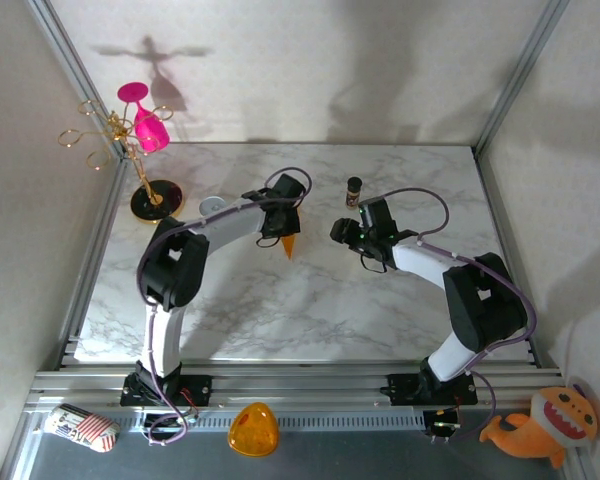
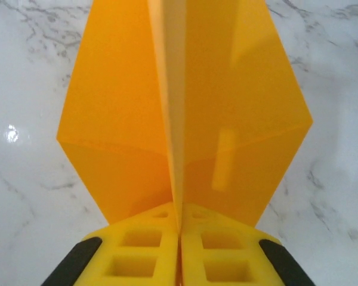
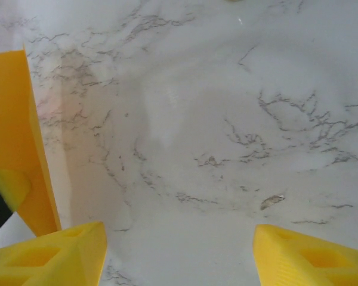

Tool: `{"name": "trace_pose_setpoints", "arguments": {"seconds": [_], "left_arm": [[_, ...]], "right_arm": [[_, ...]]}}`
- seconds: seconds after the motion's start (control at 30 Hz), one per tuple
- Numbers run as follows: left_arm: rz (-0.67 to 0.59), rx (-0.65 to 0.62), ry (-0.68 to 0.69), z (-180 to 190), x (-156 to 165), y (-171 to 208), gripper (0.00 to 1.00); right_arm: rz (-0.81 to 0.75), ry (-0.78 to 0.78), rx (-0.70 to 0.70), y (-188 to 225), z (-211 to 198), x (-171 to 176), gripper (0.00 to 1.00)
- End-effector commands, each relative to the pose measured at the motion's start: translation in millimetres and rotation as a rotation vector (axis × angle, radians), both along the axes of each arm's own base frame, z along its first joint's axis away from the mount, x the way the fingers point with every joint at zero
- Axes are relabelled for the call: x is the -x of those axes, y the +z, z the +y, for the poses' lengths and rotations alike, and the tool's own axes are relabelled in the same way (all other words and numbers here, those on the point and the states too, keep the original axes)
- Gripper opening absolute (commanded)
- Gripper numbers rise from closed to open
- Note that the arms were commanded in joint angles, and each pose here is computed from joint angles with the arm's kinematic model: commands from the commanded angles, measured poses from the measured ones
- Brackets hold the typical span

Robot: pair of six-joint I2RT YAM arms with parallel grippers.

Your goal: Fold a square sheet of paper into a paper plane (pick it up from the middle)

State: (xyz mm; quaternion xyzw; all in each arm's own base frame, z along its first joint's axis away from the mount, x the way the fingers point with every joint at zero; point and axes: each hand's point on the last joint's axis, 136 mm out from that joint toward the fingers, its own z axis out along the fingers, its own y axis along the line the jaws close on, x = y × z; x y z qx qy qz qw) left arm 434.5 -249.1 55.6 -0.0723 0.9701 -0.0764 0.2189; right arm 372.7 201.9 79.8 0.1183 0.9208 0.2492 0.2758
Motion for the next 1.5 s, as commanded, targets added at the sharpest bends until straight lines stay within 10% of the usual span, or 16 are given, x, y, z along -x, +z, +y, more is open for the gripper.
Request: {"name": "trace_pose_setpoints", "arguments": {"seconds": [0.0,1.47], "left_arm": [[0.033,-0.071,-0.002,8.6,-5.6,-1.6,0.10],[0.130,-0.254,-0.016,17.0,-6.2,-66.6,0.49]], "right_arm": [[0.011,-0.016,0.004,-2.5,-3.8,1.2,0.67],[0.051,0.002,-0.023,-12.8,1.0,4.6,0.67]]}}
